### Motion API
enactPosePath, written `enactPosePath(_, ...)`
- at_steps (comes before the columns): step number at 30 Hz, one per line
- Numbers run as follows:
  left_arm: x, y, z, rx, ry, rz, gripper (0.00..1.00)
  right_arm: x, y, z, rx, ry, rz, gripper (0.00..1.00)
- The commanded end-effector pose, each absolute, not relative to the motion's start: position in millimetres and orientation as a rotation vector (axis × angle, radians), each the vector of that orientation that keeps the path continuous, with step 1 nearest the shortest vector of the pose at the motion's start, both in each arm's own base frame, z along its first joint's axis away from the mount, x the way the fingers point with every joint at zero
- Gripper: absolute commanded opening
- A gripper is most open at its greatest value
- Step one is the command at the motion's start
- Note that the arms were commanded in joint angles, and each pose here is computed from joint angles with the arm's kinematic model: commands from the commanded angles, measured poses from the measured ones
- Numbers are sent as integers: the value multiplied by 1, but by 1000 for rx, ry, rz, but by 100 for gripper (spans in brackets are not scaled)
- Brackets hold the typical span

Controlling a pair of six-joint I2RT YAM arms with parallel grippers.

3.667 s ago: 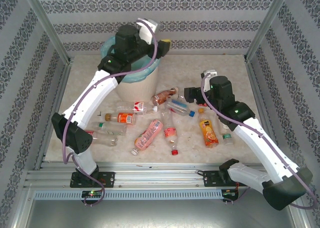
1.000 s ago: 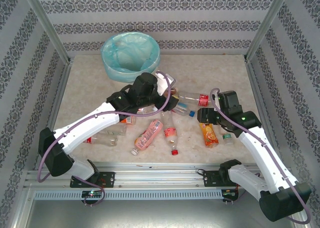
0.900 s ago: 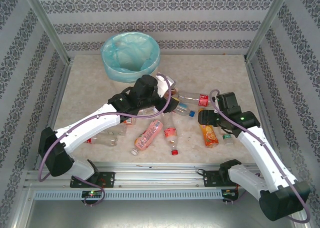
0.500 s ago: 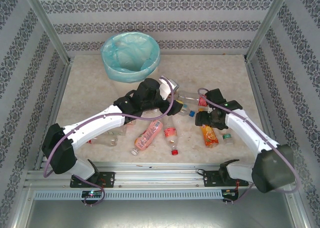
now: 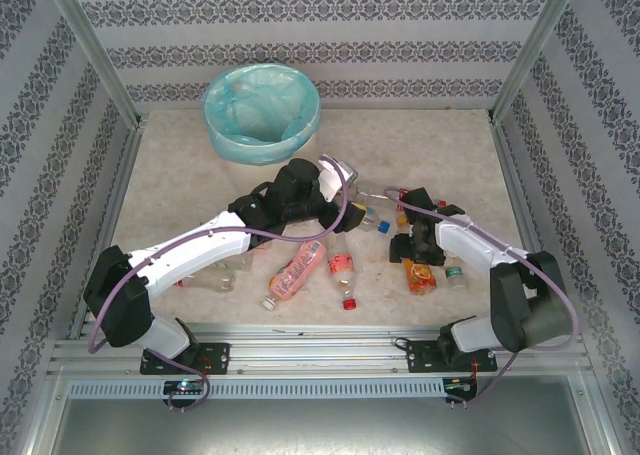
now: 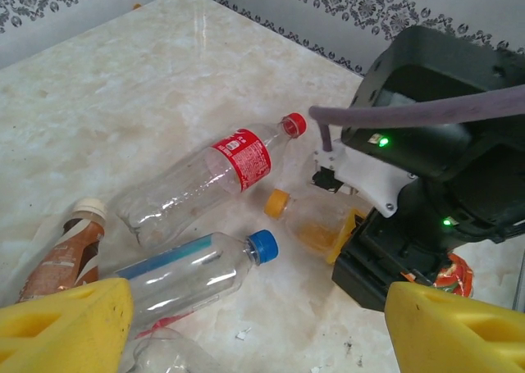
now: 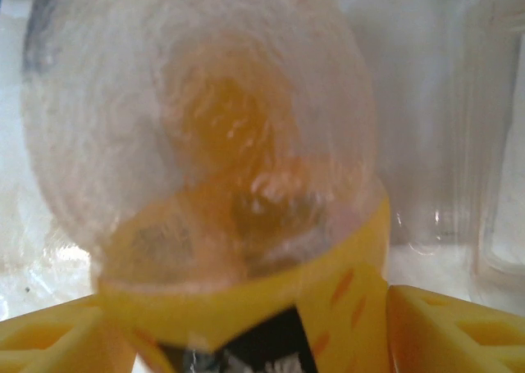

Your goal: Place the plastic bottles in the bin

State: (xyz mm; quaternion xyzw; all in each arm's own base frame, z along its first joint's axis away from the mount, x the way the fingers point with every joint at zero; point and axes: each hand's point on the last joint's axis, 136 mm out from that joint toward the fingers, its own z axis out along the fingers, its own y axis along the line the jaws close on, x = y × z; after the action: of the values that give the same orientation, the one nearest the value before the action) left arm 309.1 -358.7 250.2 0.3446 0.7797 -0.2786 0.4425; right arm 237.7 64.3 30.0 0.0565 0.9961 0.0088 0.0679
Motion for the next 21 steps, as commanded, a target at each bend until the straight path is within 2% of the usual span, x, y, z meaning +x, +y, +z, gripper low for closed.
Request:
enactPosePath(1, 313, -363, 259, 836, 1904, -732, 81, 241, 69, 27, 158, 3007, 36, 69)
enactPosePath(4, 314, -362, 262, 829, 1898, -730, 81, 239, 69, 29, 148, 3012, 29, 58)
enactPosePath(9, 318, -360, 270, 813, 1878, -733, 81, 231, 70, 47, 174, 2987, 45, 53)
enactPosePath(21, 339, -368, 330, 716, 1735, -805, 81, 234, 105, 147, -6, 2716, 230, 50)
